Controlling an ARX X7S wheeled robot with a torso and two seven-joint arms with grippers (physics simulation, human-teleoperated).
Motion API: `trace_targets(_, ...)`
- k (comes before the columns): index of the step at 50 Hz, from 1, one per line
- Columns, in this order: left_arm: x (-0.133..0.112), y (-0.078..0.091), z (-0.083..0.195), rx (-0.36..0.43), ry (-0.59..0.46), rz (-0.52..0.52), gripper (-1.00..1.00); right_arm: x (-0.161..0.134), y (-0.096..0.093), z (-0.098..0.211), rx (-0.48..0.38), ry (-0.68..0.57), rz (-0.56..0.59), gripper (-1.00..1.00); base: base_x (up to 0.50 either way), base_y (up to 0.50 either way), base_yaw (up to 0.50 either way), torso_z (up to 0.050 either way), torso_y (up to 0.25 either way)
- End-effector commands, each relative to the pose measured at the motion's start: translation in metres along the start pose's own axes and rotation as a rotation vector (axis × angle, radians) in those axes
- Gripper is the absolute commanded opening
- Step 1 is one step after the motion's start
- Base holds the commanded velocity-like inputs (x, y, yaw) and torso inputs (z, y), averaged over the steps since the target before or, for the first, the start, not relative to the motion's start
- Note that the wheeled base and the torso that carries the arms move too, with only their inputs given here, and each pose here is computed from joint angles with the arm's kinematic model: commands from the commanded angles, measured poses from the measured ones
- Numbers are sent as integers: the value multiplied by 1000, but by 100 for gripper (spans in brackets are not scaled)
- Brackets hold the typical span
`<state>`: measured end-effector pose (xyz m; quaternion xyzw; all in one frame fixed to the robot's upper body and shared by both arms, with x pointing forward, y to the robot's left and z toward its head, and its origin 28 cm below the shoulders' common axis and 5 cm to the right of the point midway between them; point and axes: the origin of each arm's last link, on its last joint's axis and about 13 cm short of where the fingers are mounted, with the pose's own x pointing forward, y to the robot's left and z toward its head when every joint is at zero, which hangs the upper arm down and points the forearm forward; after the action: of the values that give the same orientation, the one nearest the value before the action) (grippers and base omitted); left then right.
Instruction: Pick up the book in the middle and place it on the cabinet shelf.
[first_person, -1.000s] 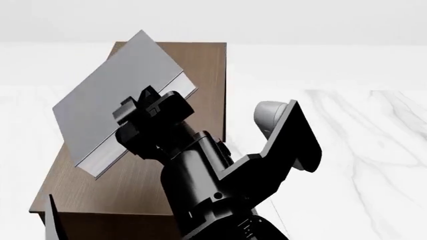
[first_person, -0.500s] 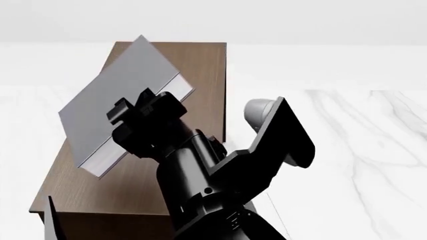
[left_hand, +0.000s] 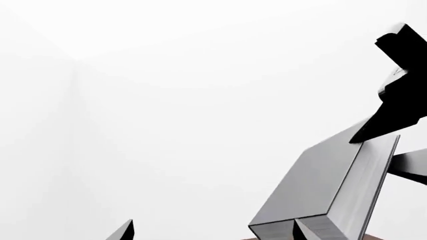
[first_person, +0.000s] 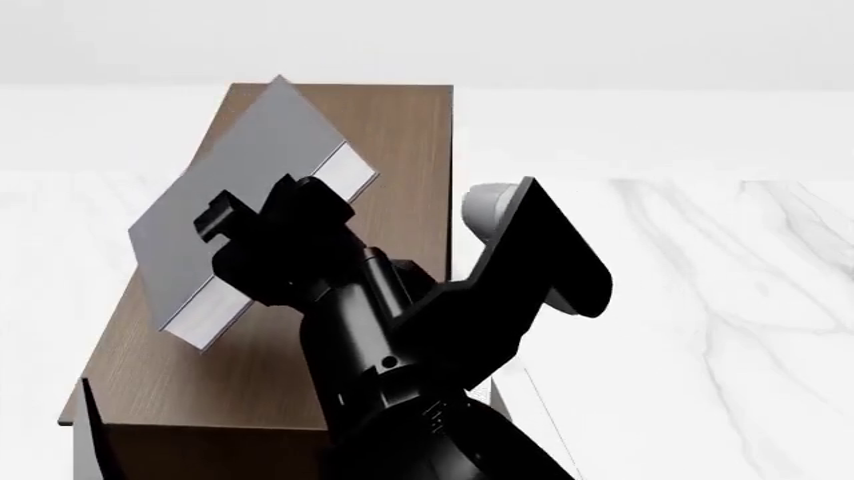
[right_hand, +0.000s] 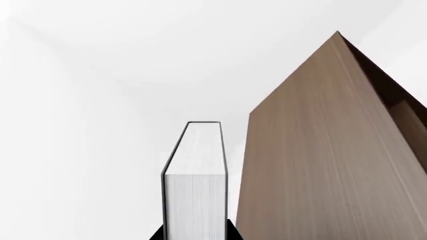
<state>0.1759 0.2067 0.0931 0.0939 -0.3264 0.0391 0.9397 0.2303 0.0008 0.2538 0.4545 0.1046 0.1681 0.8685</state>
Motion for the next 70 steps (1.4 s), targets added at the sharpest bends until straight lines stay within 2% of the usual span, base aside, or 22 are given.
trace_targets(1, 6, 3, 7, 16, -15, 6, 100, 11, 7, 7, -11, -70, 56, -100, 0, 0, 0, 0, 0)
trace_targets(4, 6, 3, 7, 16, -14, 7, 100, 13, 7, 7, -14, -71, 53, -100, 0, 0, 0, 0, 0)
trace_targets(6, 0, -1, -9, 16, -13, 6, 100, 14, 6, 6, -19, -69, 49, -100, 0, 0, 0, 0, 5)
trace_targets(9, -3, -2, -15, 16, -13, 7, 100, 15, 4, 4, -22, -63, 43, -100, 0, 0, 0, 0, 0)
trace_targets(20, -4, -2, -17, 14, -11, 9, 100, 20, 0, -2, -32, -42, 32, -100, 0, 0, 0, 1, 1)
trace_targets(31, -5, -2, -22, 11, -4, 11, 100, 23, -2, -7, 2, 0, 31, -100, 0, 0, 0, 0, 2)
trace_targets(40, -5, -2, -28, 11, 10, 10, 100, 24, -12, -12, 36, 35, -9, -100, 0, 0, 0, 0, 1)
trace_targets(48, -6, -2, -30, 11, 16, 10, 100, 22, -15, -12, 20, 36, -34, -100, 0, 0, -1, 1, 1)
trace_targets(60, -7, -2, -29, 8, 27, 13, 100, 23, -30, -14, 3, 48, -94, -100, 0, 0, -1, 0, 0)
trace_targets(70, -8, -2, -33, 8, 28, 14, 100, 19, -28, -8, -38, -11, -81, -100, 0, -1, -2, 0, 0)
